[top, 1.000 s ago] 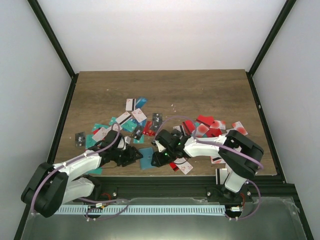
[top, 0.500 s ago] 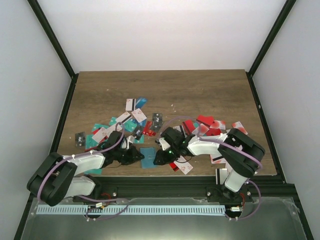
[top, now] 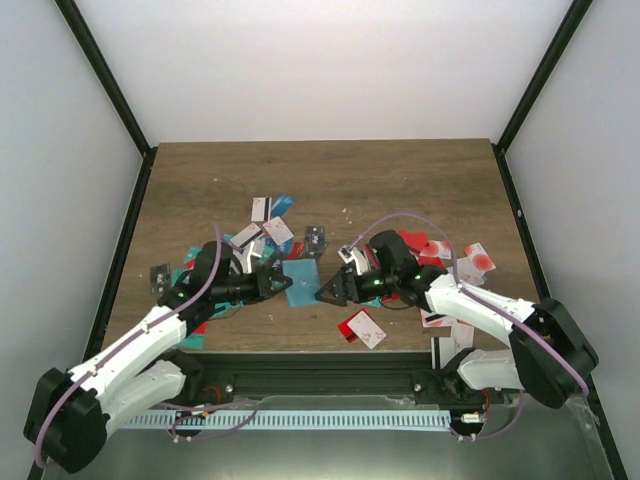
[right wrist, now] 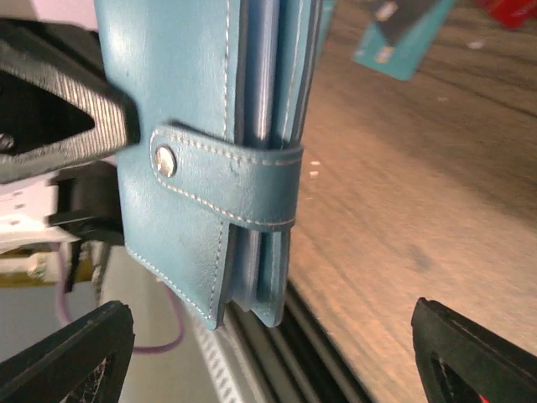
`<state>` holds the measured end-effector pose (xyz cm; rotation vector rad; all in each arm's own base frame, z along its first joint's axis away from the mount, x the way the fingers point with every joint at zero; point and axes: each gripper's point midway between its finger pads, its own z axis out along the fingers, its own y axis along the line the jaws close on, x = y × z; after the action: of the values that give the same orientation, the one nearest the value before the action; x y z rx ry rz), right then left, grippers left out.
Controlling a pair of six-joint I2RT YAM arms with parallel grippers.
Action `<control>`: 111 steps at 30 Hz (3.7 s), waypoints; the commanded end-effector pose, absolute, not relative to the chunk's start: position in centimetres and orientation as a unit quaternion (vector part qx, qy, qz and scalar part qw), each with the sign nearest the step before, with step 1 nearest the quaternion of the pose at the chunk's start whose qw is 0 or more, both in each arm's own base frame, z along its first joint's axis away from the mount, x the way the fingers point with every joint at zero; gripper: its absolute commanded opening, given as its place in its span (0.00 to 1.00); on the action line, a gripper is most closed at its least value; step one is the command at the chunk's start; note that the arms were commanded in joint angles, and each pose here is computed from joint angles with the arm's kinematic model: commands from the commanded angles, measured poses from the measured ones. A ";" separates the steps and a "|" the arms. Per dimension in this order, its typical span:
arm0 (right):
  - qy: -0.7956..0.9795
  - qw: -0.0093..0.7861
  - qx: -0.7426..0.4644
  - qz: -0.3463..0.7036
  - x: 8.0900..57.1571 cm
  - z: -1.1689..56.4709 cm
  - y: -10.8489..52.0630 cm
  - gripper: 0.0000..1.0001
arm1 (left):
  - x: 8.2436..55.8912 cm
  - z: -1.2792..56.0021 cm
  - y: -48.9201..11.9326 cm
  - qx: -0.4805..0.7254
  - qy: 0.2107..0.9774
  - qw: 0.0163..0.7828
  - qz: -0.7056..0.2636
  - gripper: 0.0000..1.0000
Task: Put the credit cards into the card holder
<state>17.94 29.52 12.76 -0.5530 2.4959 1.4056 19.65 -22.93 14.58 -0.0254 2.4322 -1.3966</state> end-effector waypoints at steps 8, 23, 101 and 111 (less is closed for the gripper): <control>0.763 0.113 -0.242 0.589 17.2 21.2 31.9 0.83 | 20.7 21.1 -24.1 -0.002 0.821 0.193 -0.537 0.04; 0.749 0.123 -0.220 0.613 19.2 23.5 33.4 0.42 | 21.4 21.7 -24.3 -0.019 0.814 0.198 -0.546 0.11; 0.844 0.236 -0.234 0.421 20.6 23.9 29.7 1.00 | 21.2 19.7 -23.2 -0.009 0.876 0.194 -0.442 0.04; 0.870 0.216 -0.225 0.383 20.7 22.3 31.8 1.00 | 20.9 19.7 -24.4 0.004 0.879 0.184 -0.441 0.04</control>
<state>19.76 31.59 21.83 -0.6798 2.3933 1.1205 20.73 -23.79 18.13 -0.0329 2.5196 -1.2325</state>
